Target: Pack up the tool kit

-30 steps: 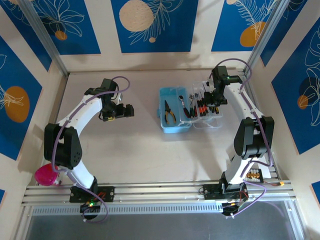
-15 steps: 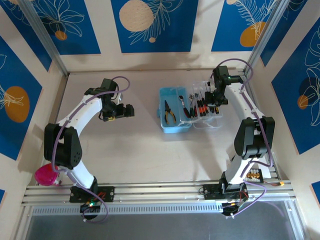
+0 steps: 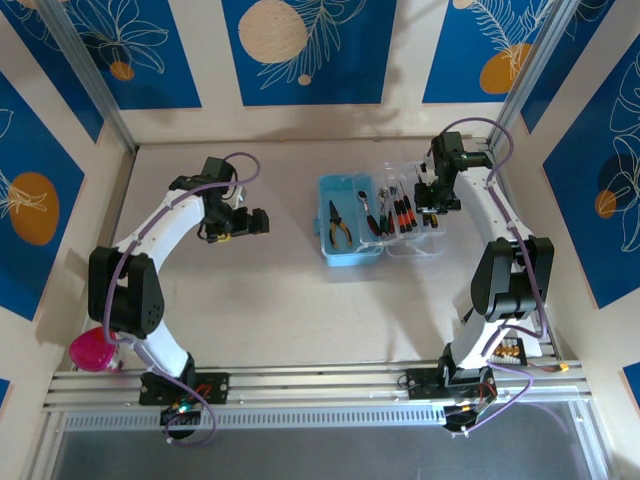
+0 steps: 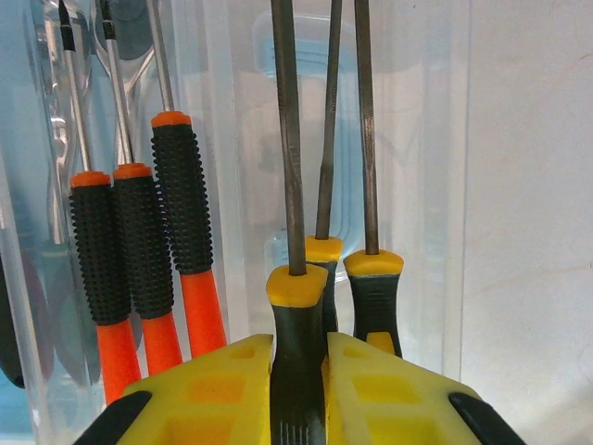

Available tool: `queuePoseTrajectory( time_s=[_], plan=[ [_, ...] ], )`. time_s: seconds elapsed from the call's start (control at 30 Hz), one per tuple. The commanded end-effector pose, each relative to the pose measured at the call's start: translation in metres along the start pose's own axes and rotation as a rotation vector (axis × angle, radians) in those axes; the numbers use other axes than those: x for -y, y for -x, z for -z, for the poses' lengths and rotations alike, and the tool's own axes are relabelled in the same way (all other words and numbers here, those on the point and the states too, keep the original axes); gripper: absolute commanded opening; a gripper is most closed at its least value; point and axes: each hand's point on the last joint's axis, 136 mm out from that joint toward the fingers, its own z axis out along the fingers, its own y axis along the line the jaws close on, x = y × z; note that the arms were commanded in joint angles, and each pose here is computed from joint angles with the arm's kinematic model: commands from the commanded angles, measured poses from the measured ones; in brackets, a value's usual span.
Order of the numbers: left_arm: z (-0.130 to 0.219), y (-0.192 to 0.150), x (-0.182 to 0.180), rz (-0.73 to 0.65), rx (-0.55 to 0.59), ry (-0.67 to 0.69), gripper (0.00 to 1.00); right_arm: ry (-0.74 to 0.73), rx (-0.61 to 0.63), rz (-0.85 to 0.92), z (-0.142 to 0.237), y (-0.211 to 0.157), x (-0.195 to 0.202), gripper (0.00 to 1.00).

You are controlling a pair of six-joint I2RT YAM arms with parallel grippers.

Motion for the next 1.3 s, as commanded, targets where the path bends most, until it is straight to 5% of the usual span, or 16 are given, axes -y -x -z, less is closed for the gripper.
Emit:
queuePoseTrajectory(
  time_s=[0.0, 0.6, 0.77, 0.97, 1.27],
  plan=[
    [0.002, 0.001, 0.002, 0.001, -0.002, -0.022, 1.0, 0.039, 0.025, -0.004, 0.012, -0.001, -0.008, 0.19],
    [-0.002, -0.002, -0.001, -0.002, -0.01, -0.015, 1.0, 0.037, 0.042, -0.009, 0.023, -0.002, -0.01, 0.42],
    [-0.004, -0.003, -0.004, 0.0, -0.008, -0.004, 1.0, 0.061, 0.12, -0.111, 0.056, -0.012, -0.002, 0.99],
    [-0.022, -0.002, 0.002, -0.005, -0.027, -0.017, 1.0, 0.086, 0.172, -0.347, 0.076, -0.056, 0.01, 0.99],
    [-0.051, 0.011, 0.048, -0.084, -0.044, -0.061, 1.0, 0.123, 0.174, -0.665, 0.054, -0.117, 0.026, 0.98]
  ],
)
